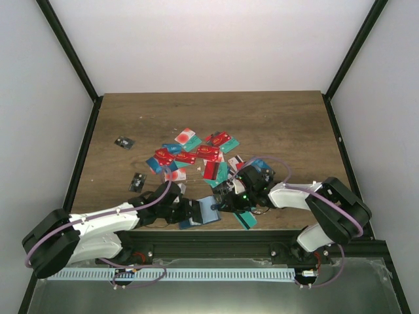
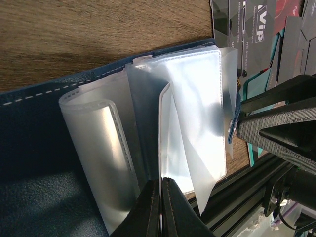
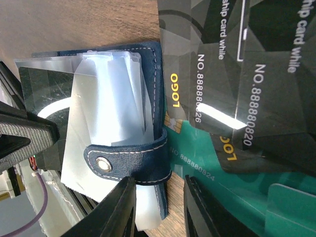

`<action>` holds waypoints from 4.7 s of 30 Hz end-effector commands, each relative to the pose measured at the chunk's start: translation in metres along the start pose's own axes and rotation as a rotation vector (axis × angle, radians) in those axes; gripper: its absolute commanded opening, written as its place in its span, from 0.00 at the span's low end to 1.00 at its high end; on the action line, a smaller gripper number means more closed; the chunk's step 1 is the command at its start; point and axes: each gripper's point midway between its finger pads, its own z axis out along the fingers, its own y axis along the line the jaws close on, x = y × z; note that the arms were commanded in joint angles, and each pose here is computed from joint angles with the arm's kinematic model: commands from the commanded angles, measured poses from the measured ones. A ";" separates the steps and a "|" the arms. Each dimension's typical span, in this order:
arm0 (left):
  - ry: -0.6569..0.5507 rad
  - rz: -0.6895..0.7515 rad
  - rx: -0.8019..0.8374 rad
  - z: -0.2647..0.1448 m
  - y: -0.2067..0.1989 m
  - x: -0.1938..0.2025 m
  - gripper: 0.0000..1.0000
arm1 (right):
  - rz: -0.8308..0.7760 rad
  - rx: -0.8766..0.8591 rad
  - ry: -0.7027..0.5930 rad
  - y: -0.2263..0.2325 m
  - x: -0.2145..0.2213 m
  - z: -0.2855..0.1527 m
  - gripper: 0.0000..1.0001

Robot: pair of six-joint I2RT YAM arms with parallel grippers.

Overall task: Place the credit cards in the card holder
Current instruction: Insert the credit card into the card holder.

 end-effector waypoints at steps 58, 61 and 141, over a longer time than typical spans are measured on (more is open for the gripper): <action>-0.018 -0.309 0.268 0.004 -0.008 -0.012 0.04 | 0.004 -0.006 0.036 -0.011 0.011 0.007 0.26; -0.005 -0.308 0.257 0.007 -0.006 -0.010 0.04 | 0.008 -0.006 0.038 -0.011 0.011 0.007 0.26; 0.148 -0.039 -0.068 0.001 -0.032 -0.018 0.67 | -0.040 -0.058 -0.058 0.039 -0.013 -0.036 0.39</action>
